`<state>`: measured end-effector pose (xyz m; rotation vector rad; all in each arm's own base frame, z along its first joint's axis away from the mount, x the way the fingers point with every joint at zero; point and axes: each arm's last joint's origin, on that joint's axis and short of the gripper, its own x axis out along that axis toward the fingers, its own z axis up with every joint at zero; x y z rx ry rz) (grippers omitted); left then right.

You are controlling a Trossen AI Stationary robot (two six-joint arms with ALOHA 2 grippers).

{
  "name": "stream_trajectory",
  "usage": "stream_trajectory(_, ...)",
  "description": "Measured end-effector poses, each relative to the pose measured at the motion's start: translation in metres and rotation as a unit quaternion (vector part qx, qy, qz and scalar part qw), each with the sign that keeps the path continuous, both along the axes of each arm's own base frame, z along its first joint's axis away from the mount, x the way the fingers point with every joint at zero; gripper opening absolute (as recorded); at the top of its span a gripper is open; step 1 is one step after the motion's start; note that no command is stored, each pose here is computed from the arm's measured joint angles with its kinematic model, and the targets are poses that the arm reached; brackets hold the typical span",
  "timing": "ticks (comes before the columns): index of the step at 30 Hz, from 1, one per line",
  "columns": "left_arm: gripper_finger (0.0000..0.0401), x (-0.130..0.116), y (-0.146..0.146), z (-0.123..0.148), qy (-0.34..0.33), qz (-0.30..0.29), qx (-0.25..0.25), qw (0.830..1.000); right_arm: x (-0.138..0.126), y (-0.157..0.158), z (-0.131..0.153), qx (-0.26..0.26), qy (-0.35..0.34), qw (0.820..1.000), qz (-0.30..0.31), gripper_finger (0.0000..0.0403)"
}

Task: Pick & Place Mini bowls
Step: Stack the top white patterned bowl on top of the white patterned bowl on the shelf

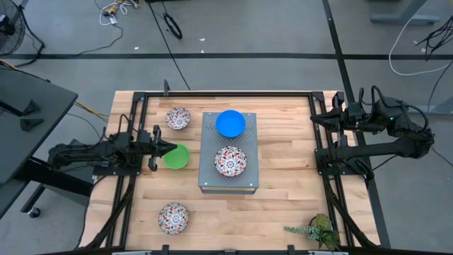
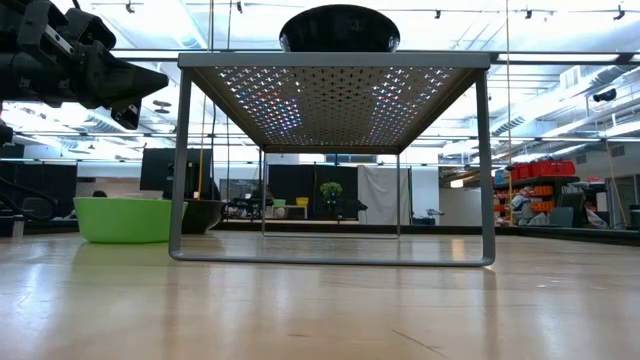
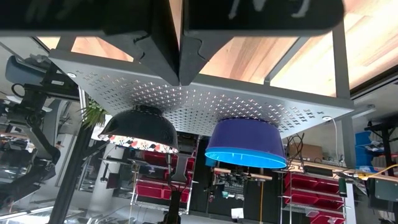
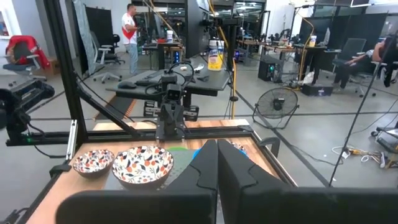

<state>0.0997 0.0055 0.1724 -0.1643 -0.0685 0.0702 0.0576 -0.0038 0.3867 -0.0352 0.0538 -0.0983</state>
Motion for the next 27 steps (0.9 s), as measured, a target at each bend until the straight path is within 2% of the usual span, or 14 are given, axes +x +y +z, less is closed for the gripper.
stream_trajectory(10,0.0014,0.000,0.000,0.000,0.000,0.000,0.000,1.000,-0.023,0.001,0.027,0.000,-0.023,1.000,0.000,0.0003)
stream_trajectory(19,0.0014,0.000,0.000,0.000,0.000,0.000,0.000,1.000,-0.043,0.002,0.050,0.029,0.070,0.997,0.000,0.0003)
stream_trajectory(27,0.0014,0.000,0.000,0.000,0.000,0.000,0.000,1.000,-0.057,0.002,0.074,0.030,0.096,0.995,-0.002,0.0003)
